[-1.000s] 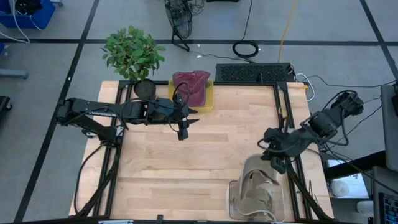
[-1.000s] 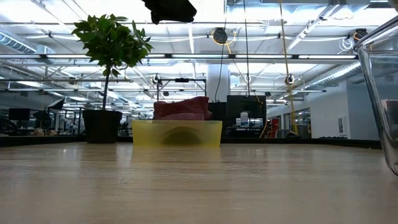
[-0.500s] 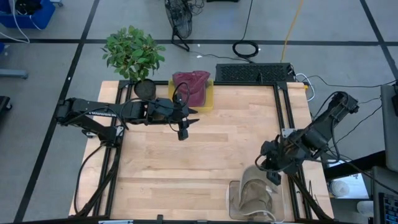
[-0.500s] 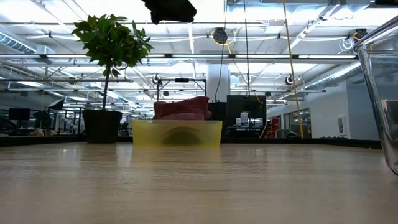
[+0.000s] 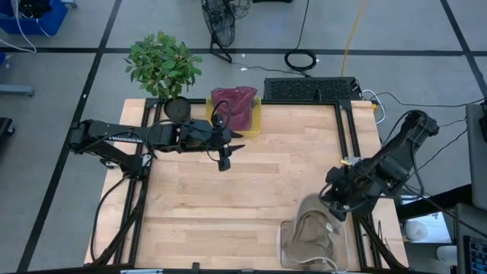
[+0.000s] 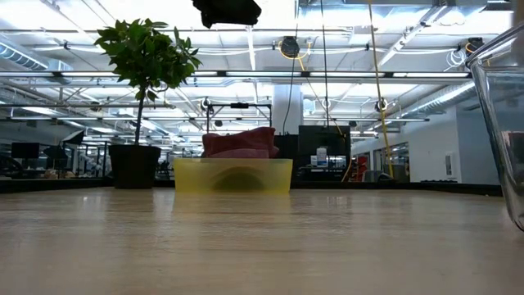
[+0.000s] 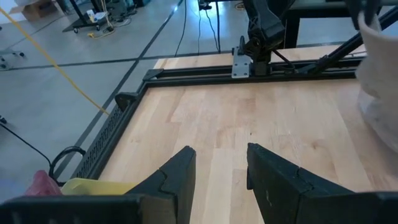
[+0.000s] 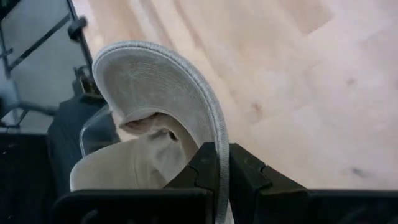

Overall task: Pick & Place hat
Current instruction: Put the brown cap into the transparent bin

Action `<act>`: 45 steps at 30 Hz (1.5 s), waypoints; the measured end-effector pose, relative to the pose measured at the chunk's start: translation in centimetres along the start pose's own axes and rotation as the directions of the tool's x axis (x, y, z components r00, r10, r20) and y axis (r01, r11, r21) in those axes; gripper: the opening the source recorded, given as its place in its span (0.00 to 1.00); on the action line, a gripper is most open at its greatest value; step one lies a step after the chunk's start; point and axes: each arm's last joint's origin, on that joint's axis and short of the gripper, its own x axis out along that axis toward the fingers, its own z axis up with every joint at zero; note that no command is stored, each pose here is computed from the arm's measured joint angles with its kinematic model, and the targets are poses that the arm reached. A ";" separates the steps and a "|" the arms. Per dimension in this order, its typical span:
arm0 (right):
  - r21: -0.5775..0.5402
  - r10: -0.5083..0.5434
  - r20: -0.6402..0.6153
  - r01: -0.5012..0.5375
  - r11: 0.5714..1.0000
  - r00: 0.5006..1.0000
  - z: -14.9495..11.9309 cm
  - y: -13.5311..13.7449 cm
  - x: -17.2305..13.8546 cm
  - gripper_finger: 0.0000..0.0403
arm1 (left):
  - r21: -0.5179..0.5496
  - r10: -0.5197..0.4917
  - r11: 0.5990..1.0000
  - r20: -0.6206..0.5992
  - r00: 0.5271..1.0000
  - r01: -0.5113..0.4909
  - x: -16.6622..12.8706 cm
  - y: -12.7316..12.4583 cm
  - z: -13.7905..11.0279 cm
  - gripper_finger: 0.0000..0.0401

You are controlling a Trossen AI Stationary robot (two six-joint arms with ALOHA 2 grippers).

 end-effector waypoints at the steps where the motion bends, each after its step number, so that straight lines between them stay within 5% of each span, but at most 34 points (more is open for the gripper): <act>1: -0.003 -0.006 0.019 0.006 1.000 1.000 0.2 -0.1 -0.5 0.03 | 0.001 0.000 1.000 0.000 1.000 0.000 0.0 0.0 0.0 0.37; 6: -0.042 0.018 0.101 -0.014 0.999 0.995 0.8 -0.3 -1.6 0.03 | 0.000 -0.001 1.000 -0.012 1.000 0.001 0.0 0.0 -0.1 0.37; 13: -0.139 0.029 0.036 -0.024 0.990 0.999 -0.4 2.2 0.5 0.03 | -0.025 -0.002 1.000 -0.020 1.000 0.001 0.0 0.0 -0.2 0.37; 27: -0.199 -0.087 0.008 0.087 0.976 0.996 -3.4 5.0 4.5 0.03 | -0.025 -0.004 1.000 -0.038 0.999 0.003 0.0 0.0 -0.4 0.37; 35: -0.152 -0.052 -0.035 0.046 0.987 0.998 -4.9 5.2 3.7 0.03 | 0.003 -0.002 1.000 -0.021 1.000 0.002 0.0 0.0 -0.2 0.37; 45: -0.244 0.025 -0.062 -0.039 0.969 0.998 -5.9 5.9 3.4 0.14 | -0.002 -0.001 1.000 -0.012 1.000 0.001 0.0 0.0 -0.1 0.37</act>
